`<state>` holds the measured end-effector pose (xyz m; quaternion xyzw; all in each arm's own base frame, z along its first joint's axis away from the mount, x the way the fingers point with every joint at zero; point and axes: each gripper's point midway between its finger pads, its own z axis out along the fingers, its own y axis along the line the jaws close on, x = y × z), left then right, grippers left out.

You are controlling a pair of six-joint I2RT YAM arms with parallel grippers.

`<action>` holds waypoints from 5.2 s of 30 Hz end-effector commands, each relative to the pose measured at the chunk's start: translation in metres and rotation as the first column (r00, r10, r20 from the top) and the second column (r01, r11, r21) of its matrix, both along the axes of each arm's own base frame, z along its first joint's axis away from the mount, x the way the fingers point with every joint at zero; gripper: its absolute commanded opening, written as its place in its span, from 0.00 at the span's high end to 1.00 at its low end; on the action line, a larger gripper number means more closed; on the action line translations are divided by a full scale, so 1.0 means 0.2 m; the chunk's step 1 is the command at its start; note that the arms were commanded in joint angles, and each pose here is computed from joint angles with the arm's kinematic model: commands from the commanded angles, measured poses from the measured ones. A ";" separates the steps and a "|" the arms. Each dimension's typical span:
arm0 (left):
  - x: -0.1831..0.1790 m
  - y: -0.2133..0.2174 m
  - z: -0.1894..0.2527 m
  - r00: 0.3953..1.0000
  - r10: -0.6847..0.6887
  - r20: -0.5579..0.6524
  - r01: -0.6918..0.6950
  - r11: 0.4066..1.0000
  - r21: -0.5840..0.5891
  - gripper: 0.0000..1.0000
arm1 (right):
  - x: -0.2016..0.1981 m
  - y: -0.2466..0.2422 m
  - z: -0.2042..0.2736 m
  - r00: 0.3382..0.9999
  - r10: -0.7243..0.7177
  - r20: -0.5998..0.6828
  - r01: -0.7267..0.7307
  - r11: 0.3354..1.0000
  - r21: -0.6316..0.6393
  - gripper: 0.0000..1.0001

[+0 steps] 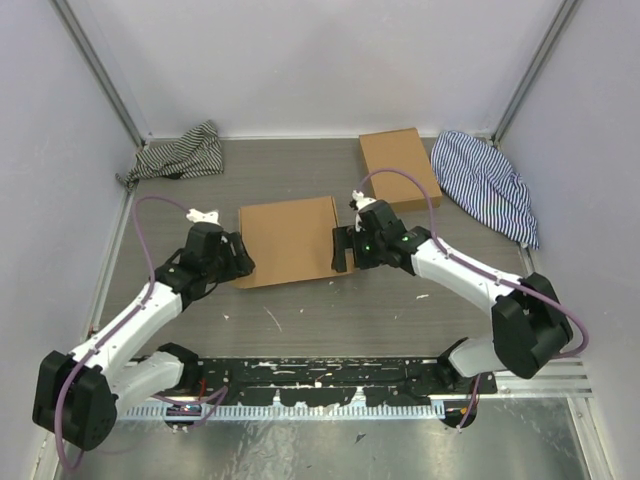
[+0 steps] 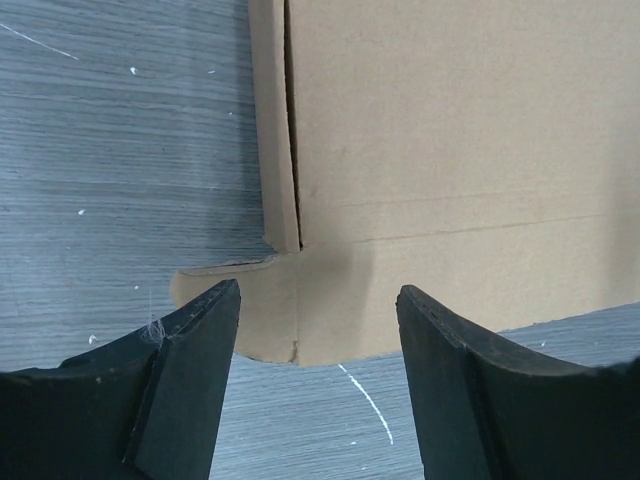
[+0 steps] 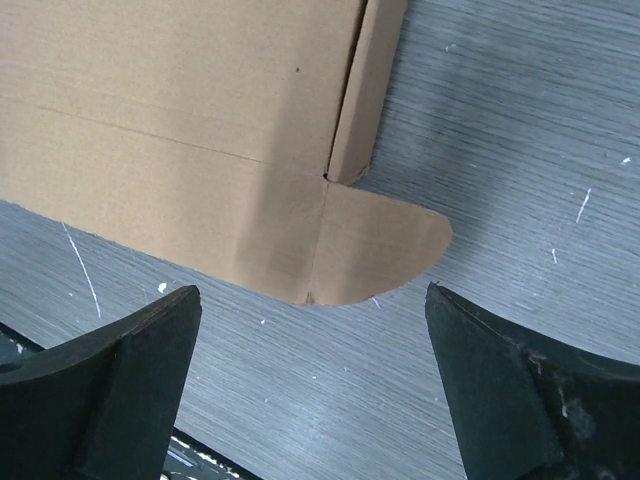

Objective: Fold the paper box

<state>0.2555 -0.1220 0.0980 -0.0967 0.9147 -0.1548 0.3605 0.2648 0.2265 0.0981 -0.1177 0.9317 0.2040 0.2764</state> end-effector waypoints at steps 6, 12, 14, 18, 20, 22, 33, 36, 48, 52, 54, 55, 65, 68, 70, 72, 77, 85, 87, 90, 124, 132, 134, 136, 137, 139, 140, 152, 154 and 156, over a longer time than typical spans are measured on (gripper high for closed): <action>0.02 -0.01 0.00 0.999 -0.046 0.013 0.046 0.998 0.042 0.29 | 0.07 0.12 0.05 0.994 0.036 0.103 -0.032 0.999 -0.037 0.01; 0.02 -0.02 0.00 0.998 -0.066 0.013 0.065 0.996 0.055 0.29 | 0.09 0.13 0.06 0.993 0.040 0.115 -0.033 0.997 -0.063 0.01; 0.02 -0.01 0.00 0.998 -0.067 0.012 0.066 0.996 0.066 0.28 | 0.10 0.12 0.05 0.992 0.040 0.116 -0.032 0.997 -0.073 0.01; 0.03 -0.01 -0.01 0.998 -0.063 0.010 0.062 0.994 0.091 0.28 | 0.12 0.13 0.03 0.993 0.047 0.111 -0.038 0.996 -0.085 0.01; 0.04 -0.02 -0.01 0.998 -0.070 0.004 0.070 0.993 0.095 0.29 | 0.12 0.15 0.01 0.994 0.055 0.099 -0.047 0.995 -0.085 0.01; 0.03 -0.03 -0.03 0.997 -0.081 -0.007 0.081 0.992 0.100 0.28 | 0.11 0.16 0.00 0.994 0.063 0.094 -0.056 0.995 -0.078 0.01; 0.01 -0.08 -0.06 0.991 -0.131 -0.040 0.134 0.986 0.100 0.29 | 0.07 0.23 -0.06 0.991 0.125 0.051 -0.123 0.992 -0.037 0.02; -0.02 -0.10 -0.07 0.988 -0.149 -0.051 0.152 0.985 0.079 0.29 | 0.05 0.25 -0.07 0.989 0.145 0.037 -0.145 0.989 -0.019 0.02; -0.07 -0.14 -0.03 0.982 -0.184 -0.038 0.185 0.983 0.019 0.31 | -0.01 0.29 -0.04 0.982 0.182 0.038 -0.183 0.983 0.025 0.03; -0.04 0.02 -0.04 0.997 -0.055 -0.050 0.062 0.986 0.156 0.29 | 0.03 0.24 -0.04 0.990 0.128 0.054 -0.127 0.992 -0.024 0.03; -0.03 0.09 -0.04 0.999 -0.005 -0.044 0.014 0.978 0.210 0.27 | 0.04 0.23 -0.04 0.992 0.114 0.058 -0.112 0.993 -0.036 0.03; -0.02 0.11 -0.03 0.999 0.021 -0.034 -0.013 0.973 0.229 0.26 | 0.05 0.23 -0.04 0.992 0.109 0.058 -0.107 0.993 -0.039 0.03; 0.06 0.04 -0.01 0.998 -0.004 0.067 -0.006 0.987 0.163 0.22 | 0.04 0.25 -0.05 0.993 0.112 0.043 -0.111 0.994 -0.023 0.03; 0.06 0.02 -0.04 0.998 -0.029 0.061 0.020 0.989 0.147 0.22 | 0.03 0.26 -0.05 0.992 0.123 0.039 -0.123 0.992 -0.009 0.03; 0.07 0.01 -0.06 0.998 -0.029 0.064 0.020 0.990 0.142 0.22 | 0.02 0.27 -0.06 0.991 0.132 0.033 -0.132 0.991 0.001 0.03; 0.07 0.01 -0.09 0.997 -0.027 0.069 0.017 0.990 0.140 0.21 | 0.02 0.27 -0.06 0.990 0.135 0.030 -0.135 0.991 0.004 0.03; 0.08 0.00 -0.09 0.994 -0.039 0.098 0.027 0.992 0.121 0.21 | 0.00 0.27 -0.05 0.989 0.144 0.031 -0.145 0.989 0.013 0.03; 0.01 -0.11 -0.14 0.990 -0.141 -0.013 0.141 0.988 0.066 0.23 | -0.04 0.34 -0.03 0.979 0.205 0.010 -0.205 0.975 0.090 0.04; 0.00 -0.12 -0.15 0.988 -0.150 -0.025 0.151 0.987 0.061 0.24 | -0.05 0.35 -0.03 0.977 0.214 0.006 -0.214 0.973 0.093 0.04; -0.03 -0.12 -0.15 0.987 -0.158 -0.035 0.160 0.986 0.054 0.24 | -0.08 0.37 -0.04 0.973 0.232 -0.003 -0.231 0.968 0.100 0.05; -0.15 -0.11 0.00 0.976 -0.138 -0.169 0.144 0.989 0.024 0.34 | -0.11 0.34 0.11 0.986 0.166 -0.026 -0.165 0.985 0.051 0.19; -0.16 -0.10 0.03 0.976 -0.127 -0.178 0.134 0.991 0.025 0.34 | -0.12 0.35 0.16 0.985 0.172 -0.015 -0.170 0.983 0.072 0.19; -0.16 -0.10 0.04 0.977 -0.128 -0.172 0.133 0.991 0.023 0.34 | -0.12 0.35 0.15 0.985 0.172 -0.018 -0.170 0.983 0.069 0.18; -0.16 -0.10 0.04 0.977 -0.129 -0.171 0.135 0.991 0.024 0.35 | -0.11 0.35 0.13 0.985 0.173 -0.023 -0.171 0.983 0.062 0.18; -0.16 -0.09 0.04 0.977 -0.128 -0.171 0.135 0.991 0.026 0.34 | -0.11 0.35 0.11 0.985 0.173 -0.026 -0.171 0.983 0.060 0.19; -0.16 -0.09 0.02 0.976 -0.127 -0.174 0.135 0.990 0.030 0.35 | -0.11 0.34 0.09 0.985 0.168 -0.027 -0.166 0.985 0.049 0.19; -0.16 -0.09 0.02 0.976 -0.127 -0.178 0.135 0.990 0.034 0.35 | -0.10 0.34 0.07 0.986 0.163 -0.028 -0.162 0.986 0.040 0.19; -0.16 -0.08 -0.05 0.971 -0.128 -0.203 0.141 0.988 0.054 0.35 | -0.10 0.28 -0.05 0.988 0.150 -0.031 -0.150 0.988 -0.022 0.19; -0.16 -0.08 -0.05 0.970 -0.129 -0.205 0.143 0.988 0.055 0.35 | -0.10 0.28 -0.07 0.988 0.152 -0.035 -0.153 0.988 -0.022 0.19; -0.16 -0.09 -0.06 0.969 -0.134 -0.209 0.147 0.988 0.047 0.35 | -0.11 0.29 -0.09 0.987 0.154 -0.048 -0.155 0.988 -0.022 0.20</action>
